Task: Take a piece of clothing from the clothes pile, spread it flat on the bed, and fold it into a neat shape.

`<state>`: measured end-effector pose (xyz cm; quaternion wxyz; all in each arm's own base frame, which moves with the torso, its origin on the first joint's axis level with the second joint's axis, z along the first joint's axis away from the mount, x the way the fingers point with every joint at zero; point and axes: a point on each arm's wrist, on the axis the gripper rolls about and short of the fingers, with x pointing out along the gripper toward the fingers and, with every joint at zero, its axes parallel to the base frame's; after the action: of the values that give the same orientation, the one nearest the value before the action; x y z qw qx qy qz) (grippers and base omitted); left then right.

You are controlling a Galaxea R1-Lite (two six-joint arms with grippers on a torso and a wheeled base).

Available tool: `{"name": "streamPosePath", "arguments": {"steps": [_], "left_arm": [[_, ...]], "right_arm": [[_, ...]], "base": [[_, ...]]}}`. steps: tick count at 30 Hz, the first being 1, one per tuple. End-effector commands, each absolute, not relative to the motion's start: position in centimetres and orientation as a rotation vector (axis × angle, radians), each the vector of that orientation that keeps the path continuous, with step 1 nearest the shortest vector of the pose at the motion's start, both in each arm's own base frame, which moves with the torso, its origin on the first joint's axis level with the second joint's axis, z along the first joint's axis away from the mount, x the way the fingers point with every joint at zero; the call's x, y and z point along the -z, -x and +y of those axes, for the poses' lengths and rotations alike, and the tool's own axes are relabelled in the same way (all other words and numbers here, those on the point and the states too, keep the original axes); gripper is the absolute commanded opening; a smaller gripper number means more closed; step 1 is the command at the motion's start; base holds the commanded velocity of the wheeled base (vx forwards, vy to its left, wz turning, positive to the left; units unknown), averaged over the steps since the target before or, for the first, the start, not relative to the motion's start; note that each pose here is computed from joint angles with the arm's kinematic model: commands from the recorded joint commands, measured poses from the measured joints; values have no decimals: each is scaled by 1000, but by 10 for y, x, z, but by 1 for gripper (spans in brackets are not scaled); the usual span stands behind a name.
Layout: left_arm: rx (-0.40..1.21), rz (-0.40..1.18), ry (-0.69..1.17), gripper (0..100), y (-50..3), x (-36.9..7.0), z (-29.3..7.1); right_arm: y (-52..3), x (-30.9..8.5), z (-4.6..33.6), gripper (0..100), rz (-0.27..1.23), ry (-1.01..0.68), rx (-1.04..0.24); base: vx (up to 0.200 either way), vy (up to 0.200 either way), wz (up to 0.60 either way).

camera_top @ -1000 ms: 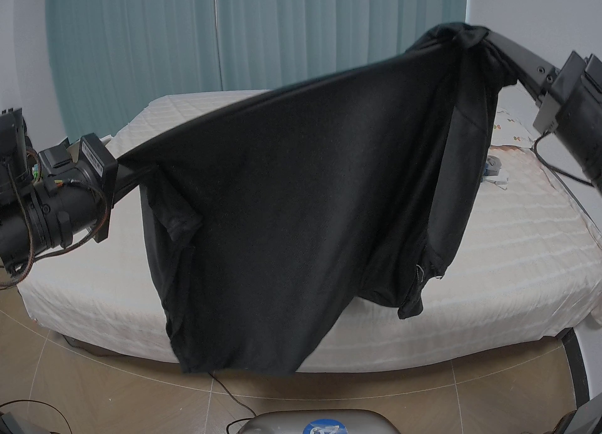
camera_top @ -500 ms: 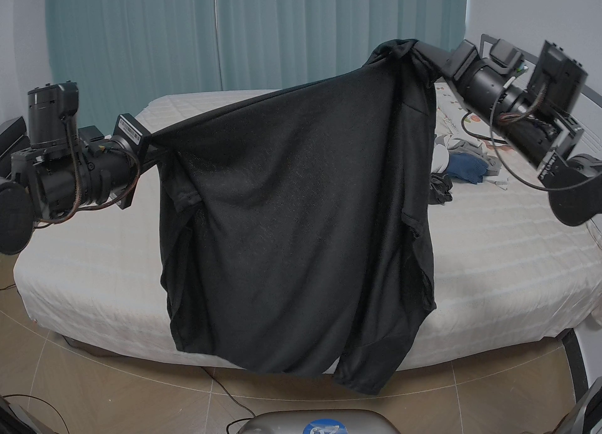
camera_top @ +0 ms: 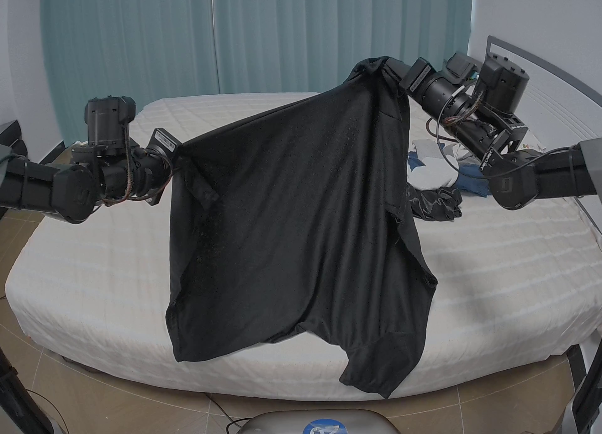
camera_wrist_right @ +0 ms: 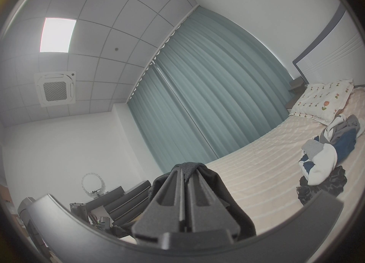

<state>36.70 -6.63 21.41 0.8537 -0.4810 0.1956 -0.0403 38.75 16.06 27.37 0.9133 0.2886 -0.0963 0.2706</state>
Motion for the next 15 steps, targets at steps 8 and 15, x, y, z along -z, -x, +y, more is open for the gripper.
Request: {"name": "streamPosePath", "arguments": {"steps": [8,15], "left_arm": [[0,506,1001,0,-435,-142,-71],[-48,462,992,0,-467,-120,-75]], "right_arm": [[-444,-181,174,0,-80,-562,-447],[-468,-150,169,0,-72,-564,-366]], "base": [[0,0,0],[0,0,0]]}}
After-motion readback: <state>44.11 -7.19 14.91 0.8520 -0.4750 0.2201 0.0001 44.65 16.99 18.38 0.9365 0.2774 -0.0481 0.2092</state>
